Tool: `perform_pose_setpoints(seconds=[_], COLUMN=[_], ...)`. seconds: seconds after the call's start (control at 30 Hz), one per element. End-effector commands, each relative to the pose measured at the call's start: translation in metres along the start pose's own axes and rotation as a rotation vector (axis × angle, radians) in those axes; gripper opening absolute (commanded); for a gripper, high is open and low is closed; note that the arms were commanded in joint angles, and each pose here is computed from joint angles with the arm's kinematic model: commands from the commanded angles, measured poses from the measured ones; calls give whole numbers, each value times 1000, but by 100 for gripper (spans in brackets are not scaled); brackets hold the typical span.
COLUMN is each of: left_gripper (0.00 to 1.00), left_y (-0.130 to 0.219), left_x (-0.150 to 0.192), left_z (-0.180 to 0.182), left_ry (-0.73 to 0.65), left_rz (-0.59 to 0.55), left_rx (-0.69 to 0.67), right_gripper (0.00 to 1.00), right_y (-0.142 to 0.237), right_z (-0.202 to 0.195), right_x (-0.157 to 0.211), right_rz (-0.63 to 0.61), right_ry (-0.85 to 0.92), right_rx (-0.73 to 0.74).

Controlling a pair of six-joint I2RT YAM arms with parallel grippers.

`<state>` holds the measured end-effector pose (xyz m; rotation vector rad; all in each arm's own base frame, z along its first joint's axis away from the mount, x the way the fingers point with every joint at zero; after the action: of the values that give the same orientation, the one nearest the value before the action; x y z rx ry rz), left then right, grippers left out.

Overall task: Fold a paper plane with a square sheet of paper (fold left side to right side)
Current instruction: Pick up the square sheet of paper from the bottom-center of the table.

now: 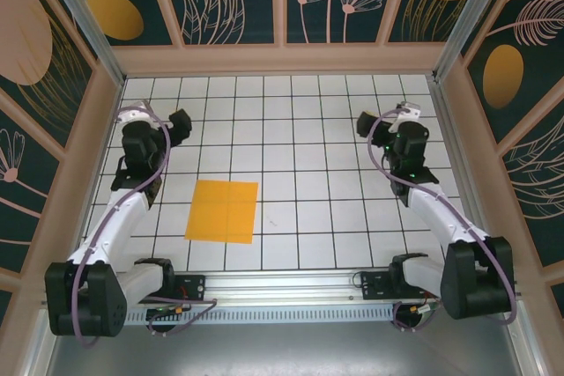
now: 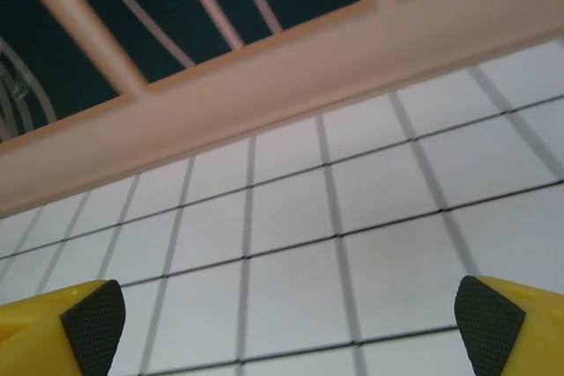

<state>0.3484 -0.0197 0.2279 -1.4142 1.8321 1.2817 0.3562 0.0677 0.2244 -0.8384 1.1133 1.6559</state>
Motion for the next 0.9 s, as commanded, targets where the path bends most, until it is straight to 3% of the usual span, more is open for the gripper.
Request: perform_pose_setpoints(seconds=[0.0, 0.1, 0.33, 0.57, 0.87], left_gripper=[99, 98, 98, 98, 98], left_y=[23, 41, 73, 81, 81], left_x=[83, 128, 208, 229, 242], left_z=[0, -10, 9, 27, 35], left_ry=[22, 24, 39, 21, -13], left_rz=[396, 520, 728, 752, 798], left_rx=[-80, -68, -118, -208, -241], right_gripper=[99, 99, 99, 99, 94], right_y=[11, 19, 33, 14, -18], right_z=[14, 51, 140, 209, 253], right_x=[48, 83, 170, 223, 262], right_rz=[235, 351, 586, 700, 803], right_ry=[-116, -107, 31, 208, 280], right_rx=[99, 53, -85, -164, -221])
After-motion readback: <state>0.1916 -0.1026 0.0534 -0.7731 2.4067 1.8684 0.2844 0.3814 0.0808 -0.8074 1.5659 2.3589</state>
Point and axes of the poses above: each hand's point on the last joint's axis, 136 mm out from that joint toward the fingers, its own y axis back along the fingers, its own z axis along the line the jaws close on, x = y × z, the point moved 3 cm from there along y, back along the fingers, and after that the axes turned 1 degree about y, right-handed, at the moved point
